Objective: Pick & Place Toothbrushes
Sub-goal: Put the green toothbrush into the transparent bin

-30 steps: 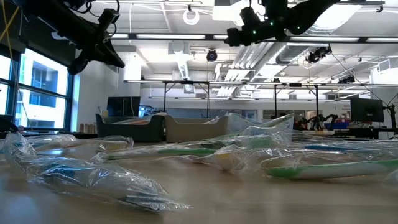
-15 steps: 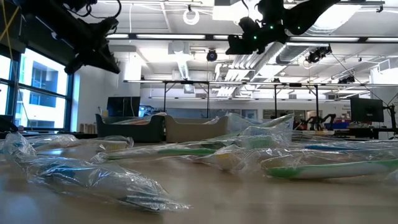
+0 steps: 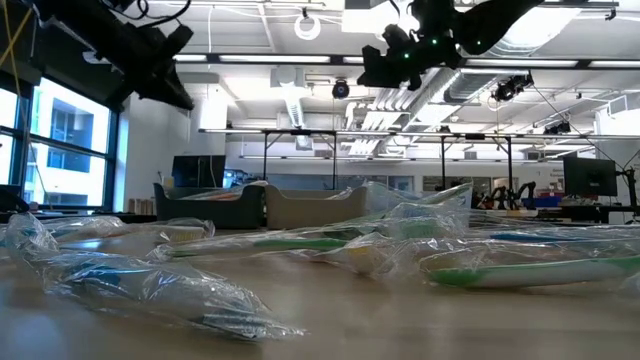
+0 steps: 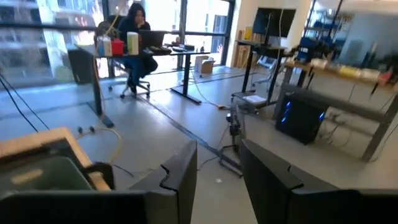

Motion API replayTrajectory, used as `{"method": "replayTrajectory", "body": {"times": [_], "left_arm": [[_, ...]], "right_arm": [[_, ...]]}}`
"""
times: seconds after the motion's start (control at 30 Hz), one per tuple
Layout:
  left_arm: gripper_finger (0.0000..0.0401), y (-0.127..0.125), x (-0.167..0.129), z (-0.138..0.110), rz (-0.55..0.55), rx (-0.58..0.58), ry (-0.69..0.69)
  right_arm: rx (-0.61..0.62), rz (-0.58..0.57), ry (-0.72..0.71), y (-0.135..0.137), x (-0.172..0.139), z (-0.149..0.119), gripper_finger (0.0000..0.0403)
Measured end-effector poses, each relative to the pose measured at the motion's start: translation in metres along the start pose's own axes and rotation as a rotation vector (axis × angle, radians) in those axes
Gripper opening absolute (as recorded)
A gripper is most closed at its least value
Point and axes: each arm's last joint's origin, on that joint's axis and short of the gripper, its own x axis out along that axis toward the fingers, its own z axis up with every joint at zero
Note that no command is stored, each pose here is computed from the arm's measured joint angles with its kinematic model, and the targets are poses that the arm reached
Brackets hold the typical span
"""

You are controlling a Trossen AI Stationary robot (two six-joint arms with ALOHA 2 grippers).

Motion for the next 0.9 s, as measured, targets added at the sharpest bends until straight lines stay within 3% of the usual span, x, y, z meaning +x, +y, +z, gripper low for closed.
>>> {"method": "replayTrajectory", "body": {"times": [0.2, 0.63, 0.9], "left_arm": [[0.0000, -0.022, -0.002, -0.007, -0.030, -0.052, 0.015], [0.0000, -0.069, 0.010, -0.083, 0.018, -0.250, 0.233], [0.0000, -0.093, -0.011, -0.107, 0.185, -0.397, 0.485]], "right_arm": [[-0.202, -0.007, -0.003, -0.001, 0.000, 0.000, 0.0116], [-0.218, 0.004, 0.114, -0.005, 0.000, -0.011, 0.0116], [-0.216, 0.027, 0.110, -0.005, 0.000, -0.011, 0.0116]]}}
